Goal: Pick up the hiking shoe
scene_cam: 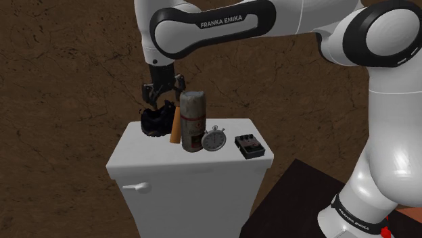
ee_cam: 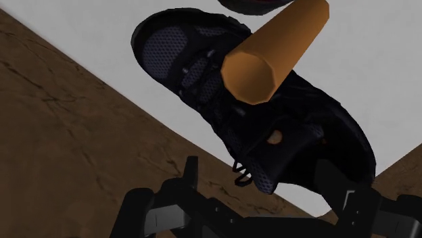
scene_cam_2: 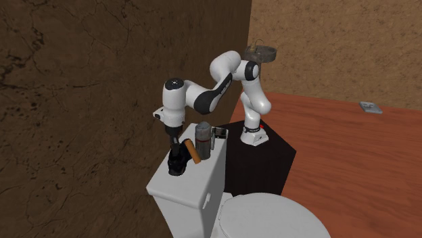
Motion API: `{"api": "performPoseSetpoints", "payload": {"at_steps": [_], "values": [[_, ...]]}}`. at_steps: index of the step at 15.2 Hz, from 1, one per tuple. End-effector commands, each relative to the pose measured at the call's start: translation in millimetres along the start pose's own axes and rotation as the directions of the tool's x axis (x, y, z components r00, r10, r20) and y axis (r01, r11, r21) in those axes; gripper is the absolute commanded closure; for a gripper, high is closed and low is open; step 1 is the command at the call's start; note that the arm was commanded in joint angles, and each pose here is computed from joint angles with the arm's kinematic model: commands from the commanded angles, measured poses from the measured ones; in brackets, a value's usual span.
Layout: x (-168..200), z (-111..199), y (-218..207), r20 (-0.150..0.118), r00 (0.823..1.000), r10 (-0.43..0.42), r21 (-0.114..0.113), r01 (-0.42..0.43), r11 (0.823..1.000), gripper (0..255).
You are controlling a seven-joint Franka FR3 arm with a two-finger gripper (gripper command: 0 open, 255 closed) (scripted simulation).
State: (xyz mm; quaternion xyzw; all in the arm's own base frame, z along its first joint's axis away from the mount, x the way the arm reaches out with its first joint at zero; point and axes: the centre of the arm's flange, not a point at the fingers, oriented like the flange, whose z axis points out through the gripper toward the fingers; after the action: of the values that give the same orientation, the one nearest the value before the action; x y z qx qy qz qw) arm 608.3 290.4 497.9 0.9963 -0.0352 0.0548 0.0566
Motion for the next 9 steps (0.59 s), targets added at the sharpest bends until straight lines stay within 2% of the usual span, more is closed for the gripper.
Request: {"api": "performPoseSetpoints", "payload": {"at_steps": [1, 2, 9], "values": [[-1.1, 3.2, -1.1, 0.000, 1.000, 0.000, 0.000, 0.000, 1.000, 0], [-1.2, 3.0, -1.3, 0.000, 1.000, 0.000, 0.000, 0.000, 1.000, 255], [-1.2, 3.0, -1.7, 0.000, 1.000, 0.000, 0.000, 0.000, 1.000, 255]]}}
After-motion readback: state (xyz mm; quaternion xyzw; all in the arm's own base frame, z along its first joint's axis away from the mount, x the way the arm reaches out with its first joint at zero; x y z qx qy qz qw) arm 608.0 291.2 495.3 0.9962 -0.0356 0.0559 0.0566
